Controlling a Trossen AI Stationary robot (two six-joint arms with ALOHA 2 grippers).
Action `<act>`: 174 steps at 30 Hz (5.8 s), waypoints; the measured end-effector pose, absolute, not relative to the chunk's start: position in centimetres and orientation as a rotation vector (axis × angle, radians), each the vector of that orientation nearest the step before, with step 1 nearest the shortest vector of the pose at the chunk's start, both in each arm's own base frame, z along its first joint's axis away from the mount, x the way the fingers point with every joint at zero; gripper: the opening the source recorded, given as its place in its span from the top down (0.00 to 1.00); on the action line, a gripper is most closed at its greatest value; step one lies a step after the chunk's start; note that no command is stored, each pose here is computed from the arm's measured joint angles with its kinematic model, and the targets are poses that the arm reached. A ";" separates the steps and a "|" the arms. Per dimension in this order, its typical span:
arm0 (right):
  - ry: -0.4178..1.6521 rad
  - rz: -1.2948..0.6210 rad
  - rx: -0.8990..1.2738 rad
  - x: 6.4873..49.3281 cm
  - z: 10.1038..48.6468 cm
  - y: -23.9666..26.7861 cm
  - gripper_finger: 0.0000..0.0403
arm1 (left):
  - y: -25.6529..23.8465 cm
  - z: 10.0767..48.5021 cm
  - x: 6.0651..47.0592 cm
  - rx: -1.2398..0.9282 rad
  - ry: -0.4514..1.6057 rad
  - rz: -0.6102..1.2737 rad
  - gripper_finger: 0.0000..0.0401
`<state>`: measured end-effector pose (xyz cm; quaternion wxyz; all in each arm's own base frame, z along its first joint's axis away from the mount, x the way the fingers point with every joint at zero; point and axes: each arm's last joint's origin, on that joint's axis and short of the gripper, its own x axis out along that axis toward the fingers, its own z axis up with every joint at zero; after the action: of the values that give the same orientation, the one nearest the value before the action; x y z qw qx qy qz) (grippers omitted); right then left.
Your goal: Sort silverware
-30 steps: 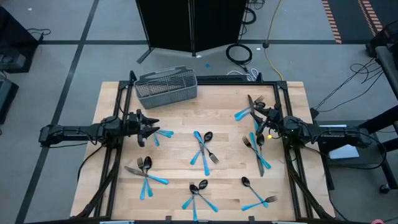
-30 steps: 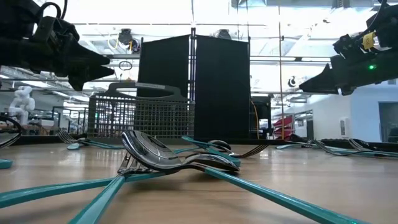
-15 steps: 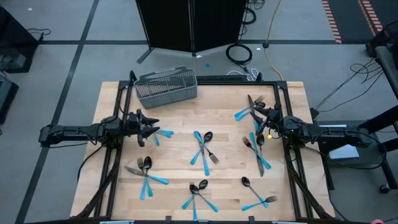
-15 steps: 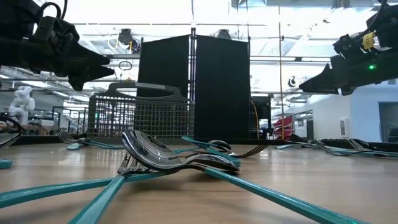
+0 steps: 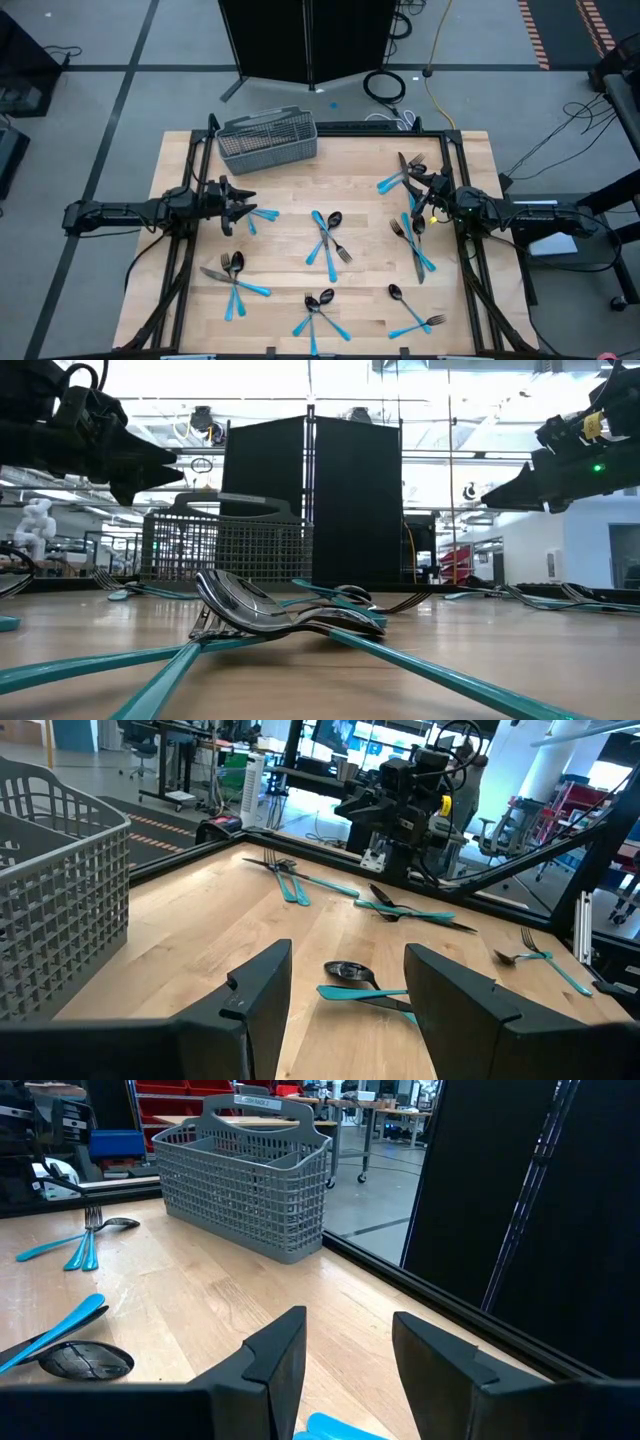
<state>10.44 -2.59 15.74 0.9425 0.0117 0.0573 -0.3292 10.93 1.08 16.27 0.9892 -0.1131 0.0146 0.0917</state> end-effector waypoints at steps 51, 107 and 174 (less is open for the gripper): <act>-0.111 -0.137 0.446 16.7 18.0 0.9 0.64 | 0.2 23.3 19.3 -0.104 0.250 -0.229 0.52; -0.075 0.061 0.427 18.8 18.9 2.5 0.64 | -16.9 16.4 20.7 0.082 1.479 -0.216 0.52; -0.043 0.054 0.432 18.8 18.6 2.5 0.64 | -13.7 23.5 24.1 0.639 1.497 -0.103 0.98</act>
<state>18.80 2.49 18.60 0.9762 0.2143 -0.0211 0.0268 24.05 -13.74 23.49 0.6853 0.2854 0.6684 -0.0458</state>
